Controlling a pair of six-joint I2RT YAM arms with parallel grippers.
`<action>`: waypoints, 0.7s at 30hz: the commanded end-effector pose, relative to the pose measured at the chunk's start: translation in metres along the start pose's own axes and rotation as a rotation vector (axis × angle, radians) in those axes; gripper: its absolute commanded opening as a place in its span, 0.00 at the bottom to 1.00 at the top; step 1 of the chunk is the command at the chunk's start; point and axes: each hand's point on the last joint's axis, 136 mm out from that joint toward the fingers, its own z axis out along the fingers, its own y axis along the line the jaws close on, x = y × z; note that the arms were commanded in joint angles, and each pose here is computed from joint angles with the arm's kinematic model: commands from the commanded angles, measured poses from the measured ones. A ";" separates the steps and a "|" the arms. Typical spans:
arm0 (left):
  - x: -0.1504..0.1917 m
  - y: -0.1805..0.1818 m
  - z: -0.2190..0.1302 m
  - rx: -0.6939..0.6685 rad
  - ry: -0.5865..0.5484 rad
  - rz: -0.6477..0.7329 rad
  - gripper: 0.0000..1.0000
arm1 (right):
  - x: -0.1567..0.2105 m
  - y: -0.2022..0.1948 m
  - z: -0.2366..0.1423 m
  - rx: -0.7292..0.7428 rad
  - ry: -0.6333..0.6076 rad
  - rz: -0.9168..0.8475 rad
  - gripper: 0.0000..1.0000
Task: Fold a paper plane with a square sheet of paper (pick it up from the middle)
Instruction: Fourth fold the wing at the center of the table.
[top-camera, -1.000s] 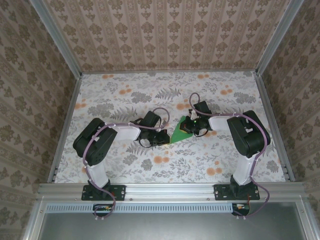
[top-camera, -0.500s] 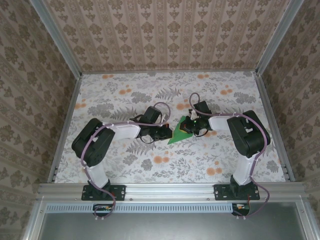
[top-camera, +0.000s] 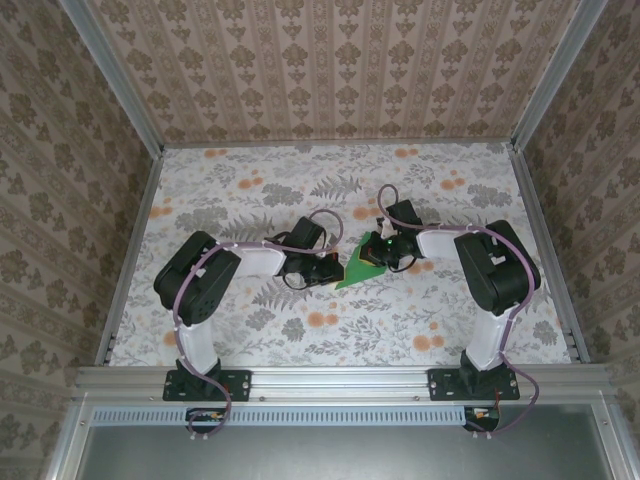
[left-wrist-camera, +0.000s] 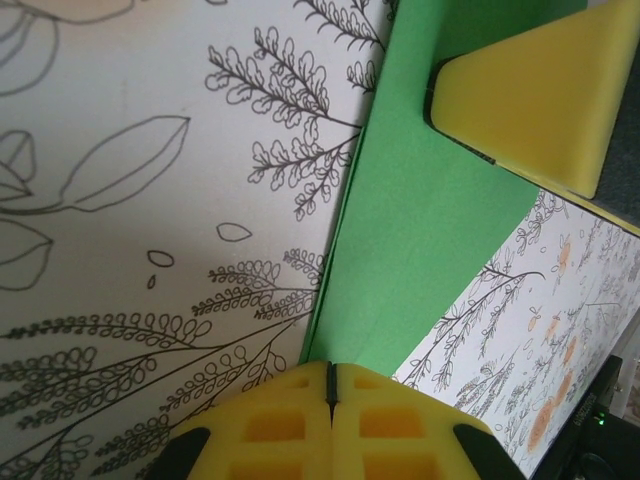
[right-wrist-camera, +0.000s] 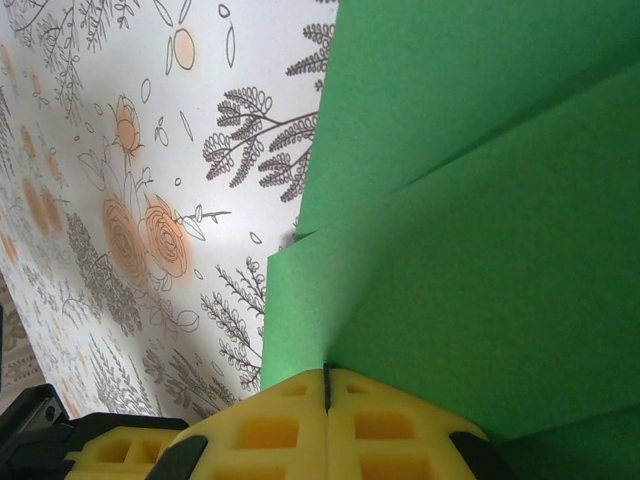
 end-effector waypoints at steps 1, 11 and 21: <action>0.025 0.030 0.005 -0.094 0.079 -0.049 0.00 | -0.007 0.018 -0.021 -0.019 -0.037 -0.073 0.03; 0.023 0.028 0.007 -0.089 0.078 -0.038 0.00 | 0.021 0.034 -0.022 -0.059 -0.017 -0.085 0.00; 0.024 0.029 0.007 -0.094 0.084 -0.041 0.00 | 0.043 0.025 0.004 -0.021 0.040 -0.096 0.00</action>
